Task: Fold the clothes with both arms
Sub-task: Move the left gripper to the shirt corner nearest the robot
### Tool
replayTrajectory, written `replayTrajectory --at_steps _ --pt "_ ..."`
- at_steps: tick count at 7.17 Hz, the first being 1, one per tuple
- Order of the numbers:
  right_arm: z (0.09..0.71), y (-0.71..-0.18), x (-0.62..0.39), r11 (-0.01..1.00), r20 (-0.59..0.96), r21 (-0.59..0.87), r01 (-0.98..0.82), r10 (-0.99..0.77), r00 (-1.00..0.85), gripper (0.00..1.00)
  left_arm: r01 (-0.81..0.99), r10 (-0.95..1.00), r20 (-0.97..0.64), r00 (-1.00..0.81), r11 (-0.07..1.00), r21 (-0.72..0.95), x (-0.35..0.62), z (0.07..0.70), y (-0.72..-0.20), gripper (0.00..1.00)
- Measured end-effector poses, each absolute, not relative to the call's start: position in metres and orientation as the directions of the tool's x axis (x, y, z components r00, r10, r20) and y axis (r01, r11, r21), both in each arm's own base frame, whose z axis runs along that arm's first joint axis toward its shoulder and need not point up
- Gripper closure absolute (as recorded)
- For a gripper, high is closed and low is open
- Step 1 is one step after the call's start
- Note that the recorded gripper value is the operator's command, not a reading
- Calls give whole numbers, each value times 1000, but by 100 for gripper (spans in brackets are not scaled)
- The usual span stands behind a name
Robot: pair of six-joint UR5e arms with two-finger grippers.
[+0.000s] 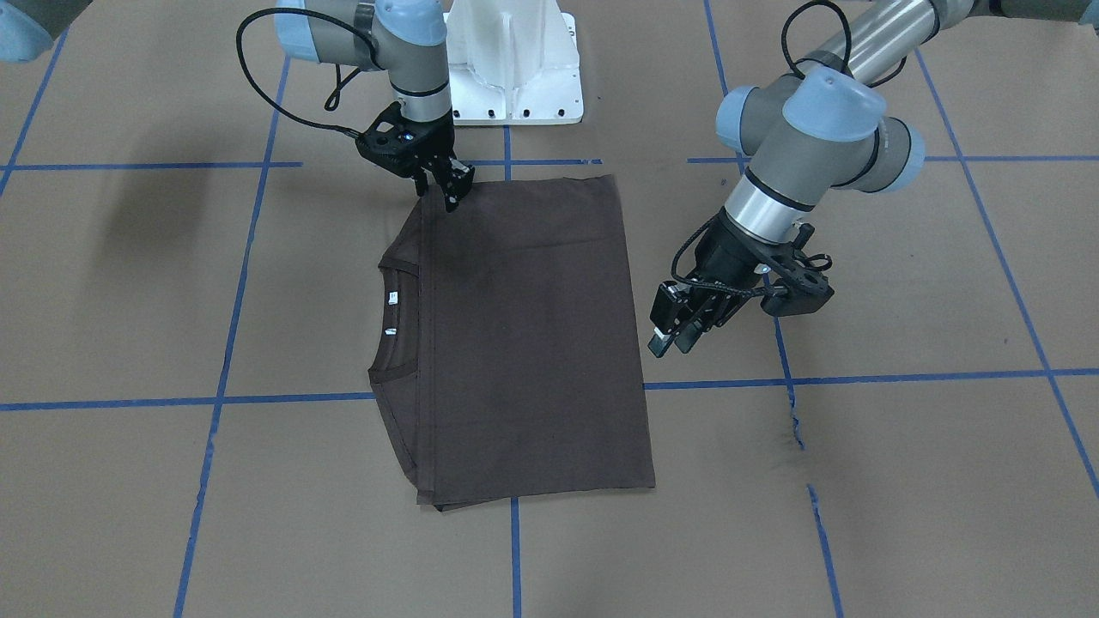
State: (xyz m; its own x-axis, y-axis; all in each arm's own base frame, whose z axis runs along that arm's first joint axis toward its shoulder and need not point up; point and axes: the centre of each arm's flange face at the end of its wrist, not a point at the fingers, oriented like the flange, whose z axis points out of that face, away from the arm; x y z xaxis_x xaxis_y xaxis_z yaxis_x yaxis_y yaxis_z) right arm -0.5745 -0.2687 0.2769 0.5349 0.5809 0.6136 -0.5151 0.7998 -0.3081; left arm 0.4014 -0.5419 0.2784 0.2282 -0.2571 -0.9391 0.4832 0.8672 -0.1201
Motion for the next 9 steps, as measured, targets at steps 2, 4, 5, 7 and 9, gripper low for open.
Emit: replayTrajectory --at_steps 2,4,5,7,9 --pt "278 -266 -576 802 611 -307 -512 579 540 68 484 -257 -939 228 867 -120 401 279 -542 49" --pt "282 -264 -577 803 607 -305 -511 578 546 100 485 -258 -939 228 866 -120 400 279 -543 49" --pt "283 -263 -576 805 605 -308 -507 577 549 100 486 -258 -939 228 866 -120 400 279 -543 49" --pt "282 -262 -575 808 601 -321 -495 577 552 100 486 -259 -939 228 866 -120 400 279 -543 49" --pt "277 -263 -573 806 605 -328 -493 580 546 100 486 -259 -938 229 866 -121 400 279 -543 49"
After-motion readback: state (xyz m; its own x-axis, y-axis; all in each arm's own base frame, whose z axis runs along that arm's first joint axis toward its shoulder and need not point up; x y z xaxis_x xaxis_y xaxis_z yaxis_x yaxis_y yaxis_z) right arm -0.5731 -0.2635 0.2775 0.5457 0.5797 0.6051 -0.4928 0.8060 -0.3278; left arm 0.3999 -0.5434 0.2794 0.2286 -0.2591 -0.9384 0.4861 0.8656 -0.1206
